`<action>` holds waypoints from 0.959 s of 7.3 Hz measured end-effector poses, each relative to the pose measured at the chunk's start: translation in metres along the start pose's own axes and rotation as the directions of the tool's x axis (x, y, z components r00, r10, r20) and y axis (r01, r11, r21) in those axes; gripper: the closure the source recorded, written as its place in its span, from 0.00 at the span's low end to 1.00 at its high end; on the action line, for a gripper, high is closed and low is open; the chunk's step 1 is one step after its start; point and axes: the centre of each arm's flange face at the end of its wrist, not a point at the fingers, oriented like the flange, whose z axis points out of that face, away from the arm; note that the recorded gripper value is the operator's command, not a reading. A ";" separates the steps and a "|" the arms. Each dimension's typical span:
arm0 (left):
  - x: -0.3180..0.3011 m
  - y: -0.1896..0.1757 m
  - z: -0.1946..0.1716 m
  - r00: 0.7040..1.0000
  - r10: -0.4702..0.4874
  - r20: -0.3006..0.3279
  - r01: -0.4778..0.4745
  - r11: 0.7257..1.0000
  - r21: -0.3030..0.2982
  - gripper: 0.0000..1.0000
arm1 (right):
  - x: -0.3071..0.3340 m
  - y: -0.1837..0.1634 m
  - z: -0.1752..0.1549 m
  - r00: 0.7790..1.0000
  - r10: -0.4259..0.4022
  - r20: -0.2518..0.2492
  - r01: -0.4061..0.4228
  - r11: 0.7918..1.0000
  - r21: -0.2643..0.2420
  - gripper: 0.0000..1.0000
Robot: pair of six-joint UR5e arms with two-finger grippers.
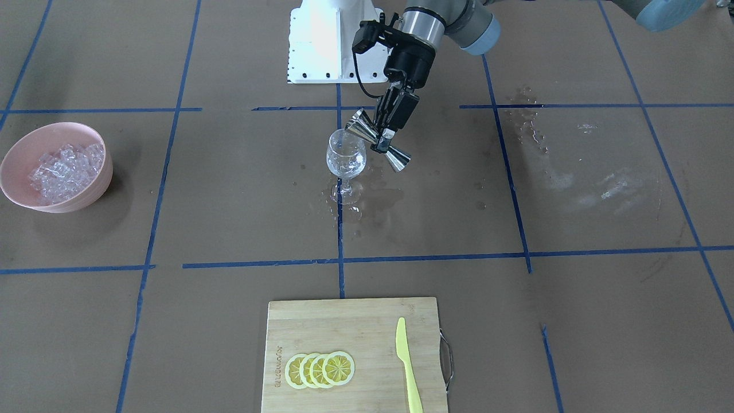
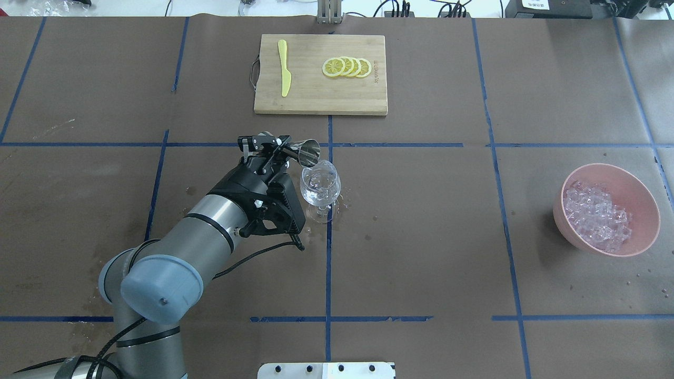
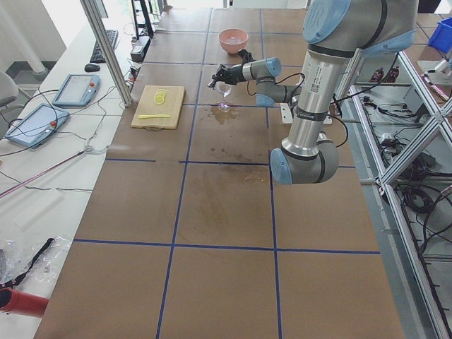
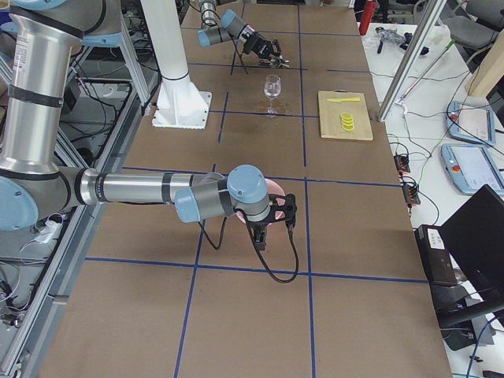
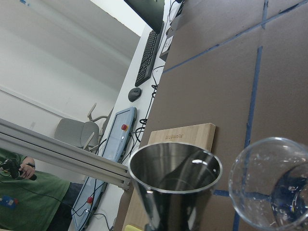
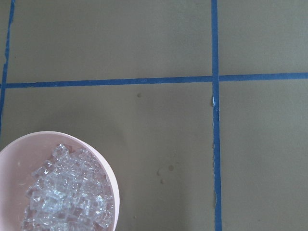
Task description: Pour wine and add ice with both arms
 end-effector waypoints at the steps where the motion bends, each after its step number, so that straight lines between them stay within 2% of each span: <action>1: 0.000 0.000 0.000 0.999 0.038 0.000 -0.038 0.999 0.000 1.00 | 0.000 0.000 0.000 1.000 0.001 0.000 -0.001 1.000 -0.001 0.00; 4: -0.001 0.002 0.002 0.989 0.150 0.004 -0.150 0.989 -0.007 1.00 | 0.000 0.001 0.000 1.000 0.000 0.001 0.000 1.000 0.000 0.00; 7: -0.003 0.007 0.005 0.963 0.271 0.007 -0.270 0.962 -0.025 1.00 | -0.002 0.002 -0.002 1.000 -0.001 0.003 0.001 1.000 0.003 0.00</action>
